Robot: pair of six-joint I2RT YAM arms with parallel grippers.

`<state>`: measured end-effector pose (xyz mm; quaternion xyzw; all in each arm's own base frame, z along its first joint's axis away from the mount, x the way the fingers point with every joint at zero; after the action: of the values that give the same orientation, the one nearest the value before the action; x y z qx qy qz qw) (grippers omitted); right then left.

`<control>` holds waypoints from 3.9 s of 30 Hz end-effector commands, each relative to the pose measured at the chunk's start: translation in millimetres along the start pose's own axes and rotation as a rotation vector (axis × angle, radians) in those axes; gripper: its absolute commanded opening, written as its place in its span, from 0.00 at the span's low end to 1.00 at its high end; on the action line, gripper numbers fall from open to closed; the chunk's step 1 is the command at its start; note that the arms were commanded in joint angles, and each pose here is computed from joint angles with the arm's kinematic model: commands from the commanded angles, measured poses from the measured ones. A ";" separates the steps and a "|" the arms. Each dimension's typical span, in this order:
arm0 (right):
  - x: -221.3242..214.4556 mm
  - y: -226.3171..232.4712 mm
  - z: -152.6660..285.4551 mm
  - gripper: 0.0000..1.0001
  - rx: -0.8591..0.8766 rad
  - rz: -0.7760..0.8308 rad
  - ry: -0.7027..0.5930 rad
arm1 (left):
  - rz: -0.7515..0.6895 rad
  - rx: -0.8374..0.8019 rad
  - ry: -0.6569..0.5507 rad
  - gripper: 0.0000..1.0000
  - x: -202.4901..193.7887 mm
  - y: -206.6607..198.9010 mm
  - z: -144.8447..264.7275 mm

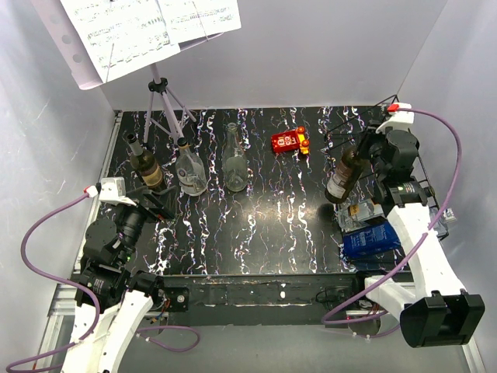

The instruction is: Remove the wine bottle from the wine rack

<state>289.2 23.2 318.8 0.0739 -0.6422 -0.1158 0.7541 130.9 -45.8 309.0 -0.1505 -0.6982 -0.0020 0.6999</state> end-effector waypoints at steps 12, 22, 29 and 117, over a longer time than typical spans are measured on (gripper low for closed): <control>10.1 116.1 53.1 0.01 0.836 0.149 -0.251 | -0.013 -0.005 -0.005 0.98 0.1 0.1 0.4; -18.9 176.2 72.2 0.01 1.175 0.107 -0.272 | -0.013 -0.004 -0.006 0.98 0.1 0.1 0.4; -28.2 222.8 76.3 0.01 1.280 0.112 -0.276 | -0.013 0.008 -0.011 0.98 1.0 1.2 1.4; -81.9 134.5 135.4 0.95 -0.473 -0.104 0.384 | -0.055 -0.520 0.188 0.98 -9.3 -47.1 -5.0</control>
<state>164.2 261.4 294.9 0.1387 -0.4395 -0.1258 0.8785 124.3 -88.7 326.0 -0.2937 -0.6164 -0.1787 0.7084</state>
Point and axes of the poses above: each gripper's point midway between its finger pads, its own z axis back along the fingers, its own y axis along the line the jaws close on, x = y × z, the point moved 8 cm from there along z, back along the fingers, and after that the axes turned 8 degrees about -z, right-handed, at the moved point
